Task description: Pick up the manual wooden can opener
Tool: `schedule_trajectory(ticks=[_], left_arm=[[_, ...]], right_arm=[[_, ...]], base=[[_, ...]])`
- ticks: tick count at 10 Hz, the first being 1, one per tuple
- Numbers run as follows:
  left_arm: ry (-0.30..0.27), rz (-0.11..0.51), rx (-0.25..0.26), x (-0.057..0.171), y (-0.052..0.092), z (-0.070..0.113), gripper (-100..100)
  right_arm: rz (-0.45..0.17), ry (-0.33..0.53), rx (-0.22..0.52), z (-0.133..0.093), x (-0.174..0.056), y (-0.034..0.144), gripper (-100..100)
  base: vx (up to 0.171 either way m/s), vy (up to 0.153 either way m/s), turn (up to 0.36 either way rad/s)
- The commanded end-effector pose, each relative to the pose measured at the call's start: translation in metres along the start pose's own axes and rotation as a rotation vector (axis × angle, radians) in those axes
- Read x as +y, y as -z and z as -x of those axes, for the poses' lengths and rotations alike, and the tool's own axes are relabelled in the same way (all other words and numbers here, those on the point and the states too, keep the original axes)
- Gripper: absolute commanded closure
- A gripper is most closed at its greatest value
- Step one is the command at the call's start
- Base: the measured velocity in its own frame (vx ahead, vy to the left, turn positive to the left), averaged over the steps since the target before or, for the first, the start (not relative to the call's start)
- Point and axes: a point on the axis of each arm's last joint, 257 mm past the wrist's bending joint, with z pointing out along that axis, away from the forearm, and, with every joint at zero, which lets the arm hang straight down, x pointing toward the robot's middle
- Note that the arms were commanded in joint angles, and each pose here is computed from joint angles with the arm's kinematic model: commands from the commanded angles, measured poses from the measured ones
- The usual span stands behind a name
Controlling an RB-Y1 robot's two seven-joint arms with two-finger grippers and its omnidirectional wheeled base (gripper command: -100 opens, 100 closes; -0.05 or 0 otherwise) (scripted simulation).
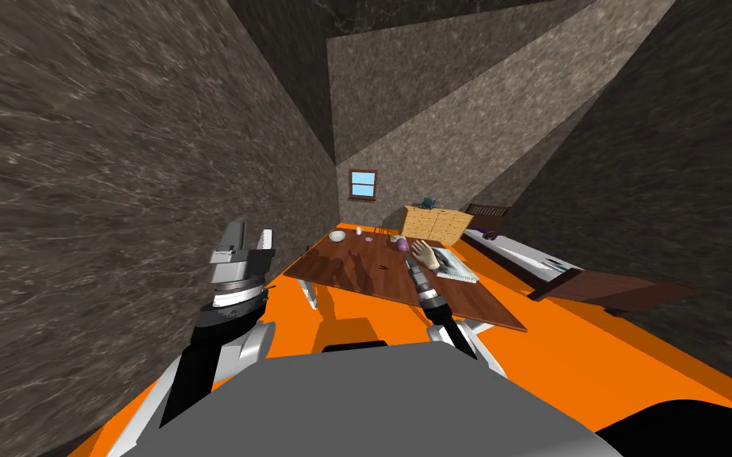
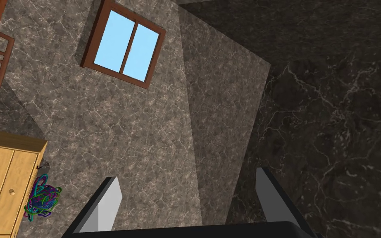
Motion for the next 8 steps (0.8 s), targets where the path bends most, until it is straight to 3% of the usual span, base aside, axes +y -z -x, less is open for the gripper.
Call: schedule_trajectory(ticks=[1, 5, 6, 8], left_arm=[[0.0, 0.0, 0.0, 0.0, 0.0, 0.0, 0], [0.0, 0.0, 0.0, 0.0, 0.0, 0.0, 0], [0.0, 0.0, 0.0, 0.0, 0.0, 0.0, 0], [0.0, 0.0, 0.0, 0.0, 0.0, 0.0, 0]], right_arm=[[-0.041, 0.077, 0.066, -0.011, -0.024, 0.005, -100], [-0.115, 0.257, 0.222, -0.031, -0.072, 0.021, -100], [-0.125, 0.263, 0.23, -0.03, -0.077, 0.024, -100], [-0.181, 0.38, 0.331, -0.039, -0.115, 0.041, -100]], base=[[-0.032, 0.048, 0.22], [-0.023, 0.046, 0.157], [-0.02, 0.038, 0.053], [-0.011, 0.043, 0.181]])
